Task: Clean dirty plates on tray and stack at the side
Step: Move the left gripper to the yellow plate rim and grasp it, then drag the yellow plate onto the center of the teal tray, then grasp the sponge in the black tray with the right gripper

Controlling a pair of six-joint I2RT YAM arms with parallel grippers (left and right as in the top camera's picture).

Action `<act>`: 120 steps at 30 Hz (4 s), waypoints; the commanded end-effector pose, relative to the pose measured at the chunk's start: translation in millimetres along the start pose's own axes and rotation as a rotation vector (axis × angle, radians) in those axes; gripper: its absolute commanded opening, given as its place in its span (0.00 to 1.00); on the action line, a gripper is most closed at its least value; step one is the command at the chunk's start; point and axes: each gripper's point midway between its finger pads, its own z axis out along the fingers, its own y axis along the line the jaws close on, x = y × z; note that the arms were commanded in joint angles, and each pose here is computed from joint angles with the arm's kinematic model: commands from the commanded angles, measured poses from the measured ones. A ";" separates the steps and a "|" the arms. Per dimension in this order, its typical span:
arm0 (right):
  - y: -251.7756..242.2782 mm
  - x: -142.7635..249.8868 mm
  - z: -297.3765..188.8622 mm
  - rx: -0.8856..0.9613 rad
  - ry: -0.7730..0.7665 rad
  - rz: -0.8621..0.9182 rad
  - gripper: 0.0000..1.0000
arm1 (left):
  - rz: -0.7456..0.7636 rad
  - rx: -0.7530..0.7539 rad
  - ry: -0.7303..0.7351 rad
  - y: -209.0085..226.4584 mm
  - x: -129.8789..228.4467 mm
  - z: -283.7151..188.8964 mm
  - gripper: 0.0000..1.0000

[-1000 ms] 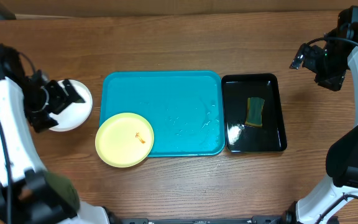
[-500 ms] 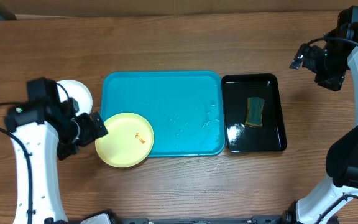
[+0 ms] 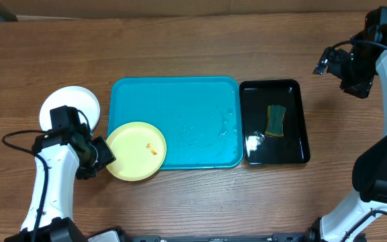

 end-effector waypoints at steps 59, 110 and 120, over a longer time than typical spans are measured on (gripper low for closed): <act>-0.2 -2.5 -5.3 -0.005 -0.017 0.005 1.00 | 0.521 0.190 -0.043 -217.3 -15.4 -6.9 0.46; 15.9 145.9 145.5 0.204 0.221 -0.286 0.04 | 0.413 -0.004 0.043 -160.7 -55.0 80.6 0.19; 50.3 130.6 124.2 0.087 0.217 -0.284 0.38 | 0.413 -0.004 0.042 -160.9 -55.2 80.7 0.22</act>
